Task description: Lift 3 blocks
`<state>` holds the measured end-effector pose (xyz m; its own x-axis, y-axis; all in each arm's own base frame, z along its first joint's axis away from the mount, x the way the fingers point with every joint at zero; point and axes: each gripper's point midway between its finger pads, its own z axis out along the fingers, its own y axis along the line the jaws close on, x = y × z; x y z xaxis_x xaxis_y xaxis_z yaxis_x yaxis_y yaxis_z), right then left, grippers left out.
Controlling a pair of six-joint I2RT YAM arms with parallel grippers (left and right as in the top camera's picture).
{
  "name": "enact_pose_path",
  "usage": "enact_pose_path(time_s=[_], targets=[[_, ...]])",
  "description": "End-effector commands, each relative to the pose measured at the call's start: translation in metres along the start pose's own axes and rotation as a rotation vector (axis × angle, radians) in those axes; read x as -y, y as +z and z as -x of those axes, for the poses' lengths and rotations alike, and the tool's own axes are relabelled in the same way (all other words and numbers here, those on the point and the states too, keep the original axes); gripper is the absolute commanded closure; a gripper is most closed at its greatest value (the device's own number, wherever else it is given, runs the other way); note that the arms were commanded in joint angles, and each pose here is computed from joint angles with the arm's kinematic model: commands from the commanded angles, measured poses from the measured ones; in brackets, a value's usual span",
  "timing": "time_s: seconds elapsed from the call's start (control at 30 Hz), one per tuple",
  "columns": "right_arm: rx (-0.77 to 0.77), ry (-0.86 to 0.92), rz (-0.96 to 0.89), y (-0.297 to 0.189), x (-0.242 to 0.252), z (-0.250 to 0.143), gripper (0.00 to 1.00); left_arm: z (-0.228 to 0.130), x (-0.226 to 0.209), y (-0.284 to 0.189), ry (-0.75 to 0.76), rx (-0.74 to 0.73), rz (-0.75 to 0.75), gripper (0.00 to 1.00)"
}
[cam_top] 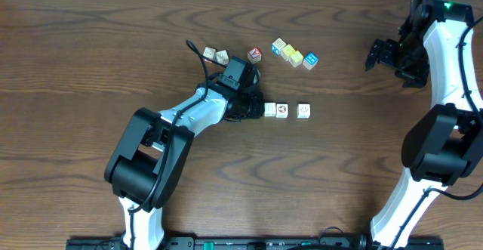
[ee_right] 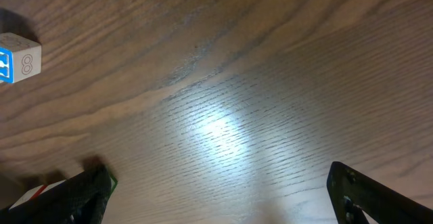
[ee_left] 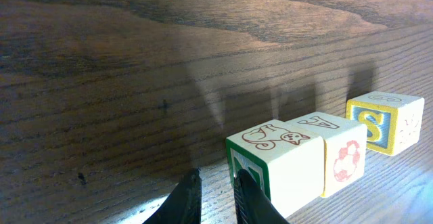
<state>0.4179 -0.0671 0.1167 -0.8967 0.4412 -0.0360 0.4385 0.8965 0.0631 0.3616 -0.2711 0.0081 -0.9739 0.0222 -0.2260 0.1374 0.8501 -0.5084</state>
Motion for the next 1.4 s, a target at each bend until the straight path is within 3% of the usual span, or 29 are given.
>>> enact_pose_path(time_s=[0.0, 0.8, 0.9, 1.37], targets=[[0.035, 0.0, 0.001, -0.012, -0.001, 0.003, 0.01, 0.003, 0.003, 0.003, 0.024, 0.002, -0.008, 0.81], [0.035, 0.0, 0.001, -0.012, -0.002, 0.003, 0.01, 0.003, 0.003, 0.003, 0.136, -0.001, -0.008, 0.81], [0.035, 0.0, 0.001, -0.012, -0.001, 0.003, 0.01, 0.0, 0.014, 0.002, 0.193, -0.017, -0.073, 0.81], [0.035, 0.0, 0.001, -0.012, -0.001, 0.003, 0.01, -0.003, 0.013, 0.002, 0.188, -0.029, -0.076, 0.81]])
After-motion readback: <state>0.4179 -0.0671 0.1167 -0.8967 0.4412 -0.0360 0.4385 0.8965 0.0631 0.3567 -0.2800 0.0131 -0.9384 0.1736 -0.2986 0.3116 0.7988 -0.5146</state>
